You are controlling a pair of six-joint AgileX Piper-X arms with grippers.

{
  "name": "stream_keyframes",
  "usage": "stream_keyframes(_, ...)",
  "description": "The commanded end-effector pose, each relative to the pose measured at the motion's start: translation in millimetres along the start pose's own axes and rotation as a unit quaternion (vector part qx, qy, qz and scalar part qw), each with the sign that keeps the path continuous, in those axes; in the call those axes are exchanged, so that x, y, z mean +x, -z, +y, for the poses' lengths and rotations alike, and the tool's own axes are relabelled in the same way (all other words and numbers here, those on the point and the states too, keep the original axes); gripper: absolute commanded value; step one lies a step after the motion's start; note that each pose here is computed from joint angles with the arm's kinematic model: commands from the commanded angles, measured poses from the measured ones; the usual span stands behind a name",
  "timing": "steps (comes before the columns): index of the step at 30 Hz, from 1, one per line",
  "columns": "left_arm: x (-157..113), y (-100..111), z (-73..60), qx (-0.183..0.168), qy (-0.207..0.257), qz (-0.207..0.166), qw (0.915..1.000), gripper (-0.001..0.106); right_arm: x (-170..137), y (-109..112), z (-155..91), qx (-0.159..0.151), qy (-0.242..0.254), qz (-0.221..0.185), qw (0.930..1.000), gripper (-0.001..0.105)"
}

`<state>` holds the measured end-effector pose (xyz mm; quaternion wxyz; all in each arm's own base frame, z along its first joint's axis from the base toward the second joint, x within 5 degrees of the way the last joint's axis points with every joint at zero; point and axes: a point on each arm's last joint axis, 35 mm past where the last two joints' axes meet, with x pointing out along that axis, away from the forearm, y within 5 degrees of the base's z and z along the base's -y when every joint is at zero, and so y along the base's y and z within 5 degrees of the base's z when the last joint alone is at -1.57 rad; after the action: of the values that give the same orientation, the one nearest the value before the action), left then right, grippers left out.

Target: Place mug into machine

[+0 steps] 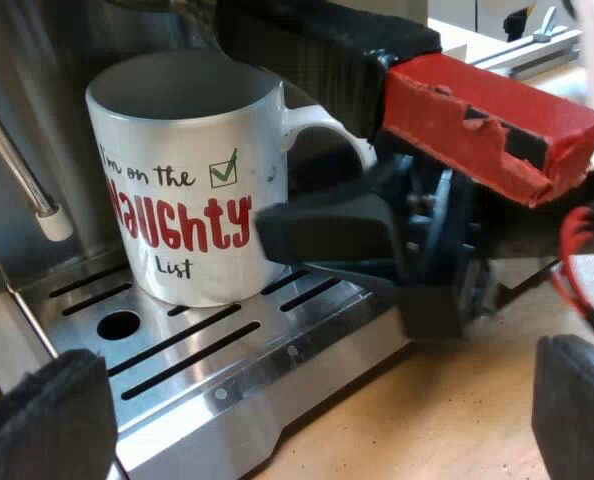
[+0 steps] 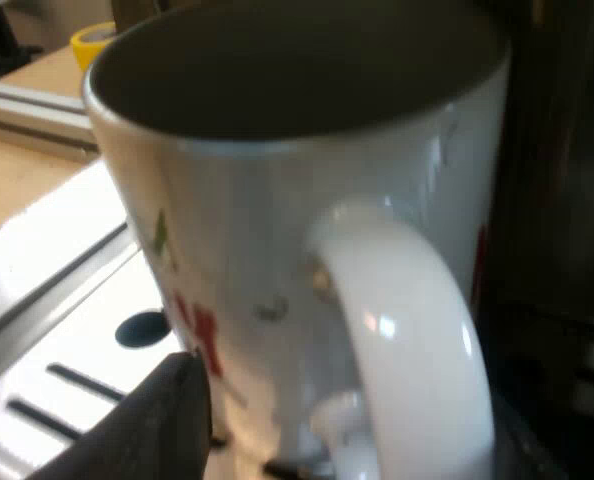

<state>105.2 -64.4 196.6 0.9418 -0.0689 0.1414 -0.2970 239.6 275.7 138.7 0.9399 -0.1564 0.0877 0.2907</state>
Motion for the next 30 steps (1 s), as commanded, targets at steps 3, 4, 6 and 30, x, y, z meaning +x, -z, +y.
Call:
stream_keyframes(3,-1,-8,-1.8,-0.001,0.001,-0.017,0.9998,0.085,-19,-3,-1,-0.013,0.004,0.018,0.9997,0.051)
stream_keyframes(4,-1,-10,-2.3,-0.001,0.002,-0.02,0.9998,0.085,-30,-3,-5,-0.014,0.005,0.022,0.9997,0.051)
stream_keyframes(6,-4,-19,-4.4,0.0,0.003,-0.029,0.9996,0.085,-48,-4,-11,-0.013,0.005,0.021,0.9997,0.051)
stream_keyframes(30,-88,-93,-31.1,0.01,0.047,-0.074,0.9961,0.085,-178,-81,-8,-0.047,-0.026,-0.038,0.9978,0.0)
